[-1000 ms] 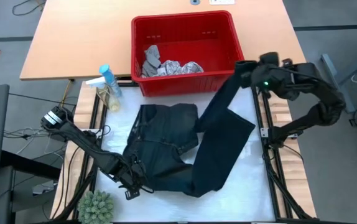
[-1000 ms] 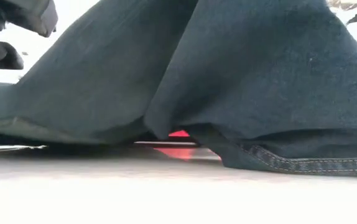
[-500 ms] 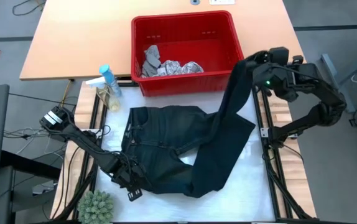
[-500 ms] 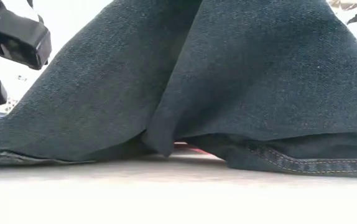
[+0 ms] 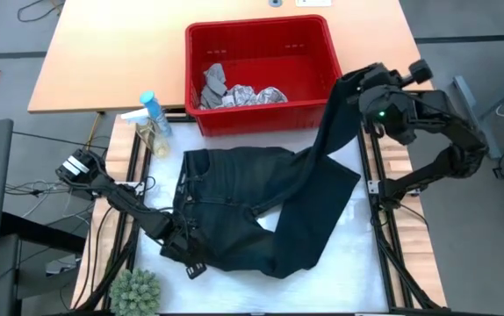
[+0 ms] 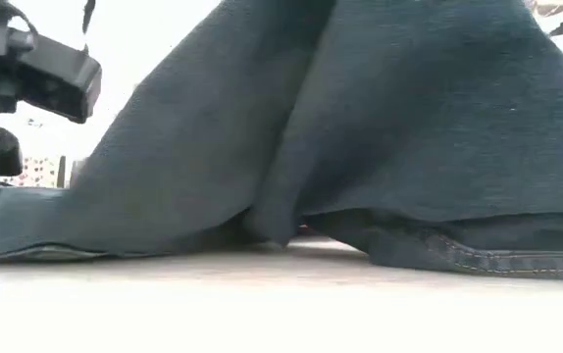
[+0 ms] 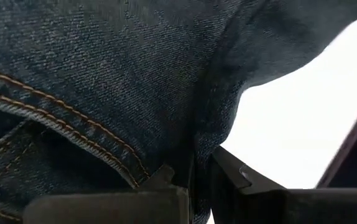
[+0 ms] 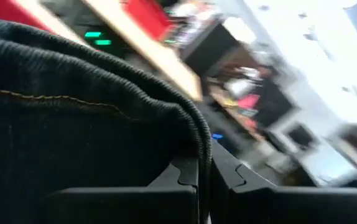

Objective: Fold Laundry from Bin
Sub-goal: Fold the blue jeans

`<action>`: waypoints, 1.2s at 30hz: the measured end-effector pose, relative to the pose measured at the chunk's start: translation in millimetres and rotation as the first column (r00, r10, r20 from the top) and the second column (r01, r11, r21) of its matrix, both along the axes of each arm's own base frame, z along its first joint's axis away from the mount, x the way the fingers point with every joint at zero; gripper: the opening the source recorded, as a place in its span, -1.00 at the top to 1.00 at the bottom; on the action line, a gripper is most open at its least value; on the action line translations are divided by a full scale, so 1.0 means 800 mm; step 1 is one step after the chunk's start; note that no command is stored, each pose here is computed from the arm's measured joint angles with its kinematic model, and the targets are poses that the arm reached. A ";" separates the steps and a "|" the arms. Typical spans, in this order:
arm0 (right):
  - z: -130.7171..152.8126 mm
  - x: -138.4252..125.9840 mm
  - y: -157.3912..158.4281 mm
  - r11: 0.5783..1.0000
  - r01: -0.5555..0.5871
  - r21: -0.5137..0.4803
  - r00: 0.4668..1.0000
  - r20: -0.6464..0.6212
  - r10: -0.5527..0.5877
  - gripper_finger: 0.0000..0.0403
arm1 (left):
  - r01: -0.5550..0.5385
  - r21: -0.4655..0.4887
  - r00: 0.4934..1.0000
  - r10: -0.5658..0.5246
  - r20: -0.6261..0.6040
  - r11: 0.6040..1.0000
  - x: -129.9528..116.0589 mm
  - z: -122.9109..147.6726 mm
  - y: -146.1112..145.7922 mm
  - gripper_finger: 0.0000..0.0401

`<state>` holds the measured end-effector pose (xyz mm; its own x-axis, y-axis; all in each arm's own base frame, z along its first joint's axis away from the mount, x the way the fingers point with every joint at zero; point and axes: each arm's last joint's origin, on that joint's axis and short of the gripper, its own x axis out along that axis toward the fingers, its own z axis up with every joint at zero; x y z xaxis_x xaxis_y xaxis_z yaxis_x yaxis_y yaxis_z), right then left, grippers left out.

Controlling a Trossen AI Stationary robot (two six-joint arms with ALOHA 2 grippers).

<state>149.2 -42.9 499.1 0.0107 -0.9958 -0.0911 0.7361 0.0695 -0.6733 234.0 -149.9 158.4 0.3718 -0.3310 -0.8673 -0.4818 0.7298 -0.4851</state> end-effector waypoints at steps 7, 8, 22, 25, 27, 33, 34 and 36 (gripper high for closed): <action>0.002 0.006 0.010 0.981 -0.172 0.086 0.984 0.054 0.168 0.86 | -0.118 -0.035 0.968 0.123 0.220 0.992 0.014 0.046 0.032 0.94; 0.002 0.006 0.011 0.981 -0.176 0.086 0.984 0.053 0.172 0.86 | -0.110 -0.036 0.961 0.115 0.250 0.993 0.012 0.054 0.036 0.93; 0.001 0.010 0.016 0.975 -0.202 0.088 0.979 0.056 0.198 0.85 | -0.072 -0.076 0.915 0.096 0.391 0.995 -0.050 0.125 0.040 0.59; 0.001 0.010 0.016 0.976 -0.200 0.088 0.979 0.055 0.196 0.85 | -0.014 -0.045 0.937 0.029 0.347 0.999 -0.047 0.114 0.035 0.45; 0.001 0.010 0.016 0.976 -0.198 0.088 0.980 0.054 0.194 0.85 | 0.026 -0.032 0.943 -0.014 0.332 0.999 -0.044 0.108 0.032 0.34; 0.001 0.009 0.015 0.977 -0.193 0.088 0.981 0.047 0.189 0.85 | -0.220 0.154 0.935 0.164 0.313 0.963 -0.034 0.091 0.054 0.10; 0.001 0.009 0.015 0.977 -0.194 0.088 0.981 0.047 0.190 0.85 | -0.306 0.208 0.911 0.222 0.348 0.929 -0.032 0.091 0.064 0.10; 0.000 0.010 0.015 0.976 -0.199 0.092 0.980 0.048 0.195 0.85 | -0.417 0.295 0.875 0.291 0.387 0.860 -0.027 0.092 0.086 0.11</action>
<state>156.9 -31.2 499.4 0.2114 -0.9603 -0.1820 0.7267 0.2789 -0.6278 212.7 -81.2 231.7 0.6778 0.1871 -0.7110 -0.6055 0.6907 -0.3954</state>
